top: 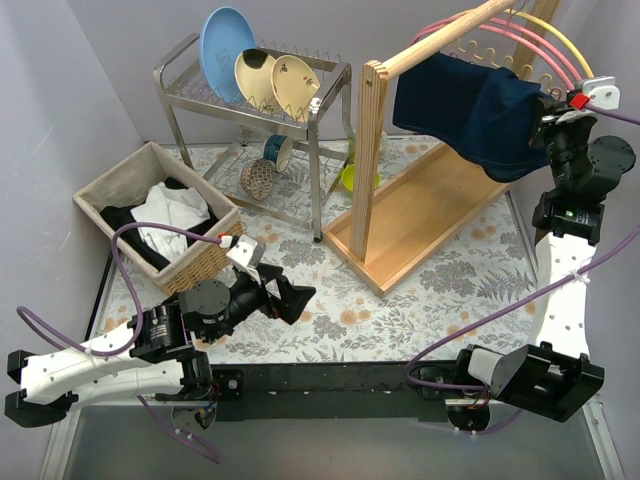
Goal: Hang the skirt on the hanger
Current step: Hang the hanger with skirt onto the clothesline
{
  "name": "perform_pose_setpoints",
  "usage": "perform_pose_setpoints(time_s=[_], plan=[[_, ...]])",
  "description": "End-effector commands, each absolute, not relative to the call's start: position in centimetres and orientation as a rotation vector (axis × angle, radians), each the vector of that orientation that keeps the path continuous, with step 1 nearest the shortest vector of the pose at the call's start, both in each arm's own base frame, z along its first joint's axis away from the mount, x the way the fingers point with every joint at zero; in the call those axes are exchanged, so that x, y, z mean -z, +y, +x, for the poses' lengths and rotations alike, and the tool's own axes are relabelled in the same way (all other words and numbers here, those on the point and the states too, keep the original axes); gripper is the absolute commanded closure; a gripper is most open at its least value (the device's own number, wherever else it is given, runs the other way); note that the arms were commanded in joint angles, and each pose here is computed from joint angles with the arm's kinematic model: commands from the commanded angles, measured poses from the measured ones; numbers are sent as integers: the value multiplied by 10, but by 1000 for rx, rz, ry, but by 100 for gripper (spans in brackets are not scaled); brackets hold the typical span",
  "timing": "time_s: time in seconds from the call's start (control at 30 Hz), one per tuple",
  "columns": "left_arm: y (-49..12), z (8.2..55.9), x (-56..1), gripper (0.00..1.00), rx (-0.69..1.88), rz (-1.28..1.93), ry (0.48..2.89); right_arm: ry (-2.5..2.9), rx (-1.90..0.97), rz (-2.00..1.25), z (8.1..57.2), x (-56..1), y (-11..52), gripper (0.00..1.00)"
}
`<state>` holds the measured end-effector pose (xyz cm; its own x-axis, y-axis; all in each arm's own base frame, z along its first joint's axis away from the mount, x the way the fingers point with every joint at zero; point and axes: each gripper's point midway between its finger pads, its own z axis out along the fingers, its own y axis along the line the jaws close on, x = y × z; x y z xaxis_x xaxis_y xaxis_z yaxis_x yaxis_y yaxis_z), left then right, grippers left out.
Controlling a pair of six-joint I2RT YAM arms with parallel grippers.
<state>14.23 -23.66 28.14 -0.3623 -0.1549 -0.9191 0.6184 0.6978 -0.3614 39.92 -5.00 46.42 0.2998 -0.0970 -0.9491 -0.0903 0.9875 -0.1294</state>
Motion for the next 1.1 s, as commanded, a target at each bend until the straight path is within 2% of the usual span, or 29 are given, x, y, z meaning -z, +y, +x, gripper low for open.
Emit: perform_pose_setpoints(time_s=[0.0, 0.27, 0.5, 0.6, 0.67, 0.7, 0.77, 0.8, 0.97, 1.07], plan=[[-235, 141, -280, 2, 856, 369, 1758, 1295, 290, -235, 389, -478, -79, 99], [-242, 137, -282, 2, 880, 411, 1748, 1436, 397, -2, 388, -427, -148, 99], [-244, 138, -279, 2, 874, 416, 1754, 1518, 323, -3, 379, -390, -156, 95], [-245, 138, -278, 2, 873, 418, 1756, 1540, 316, 31, 377, -382, -168, 88], [-245, 138, -279, 2, 875, 416, 1756, 1555, 321, 63, 377, -377, -178, 76], [-245, 138, -279, 2, 876, 418, 1754, 1557, 330, 73, 376, -377, -181, 67], [-246, 138, -279, 2, 880, 417, 1755, 1573, 344, 91, 375, -372, -189, 60], [-246, 138, -280, 2, 880, 417, 1755, 1569, 357, 98, 374, -374, -192, 53], [-246, 138, -280, 2, 880, 417, 1754, 1560, 402, 110, 361, -380, -202, 50], [-246, 138, -281, 2, 876, 424, 1751, 1557, 334, -25, 353, -389, -178, 49]])
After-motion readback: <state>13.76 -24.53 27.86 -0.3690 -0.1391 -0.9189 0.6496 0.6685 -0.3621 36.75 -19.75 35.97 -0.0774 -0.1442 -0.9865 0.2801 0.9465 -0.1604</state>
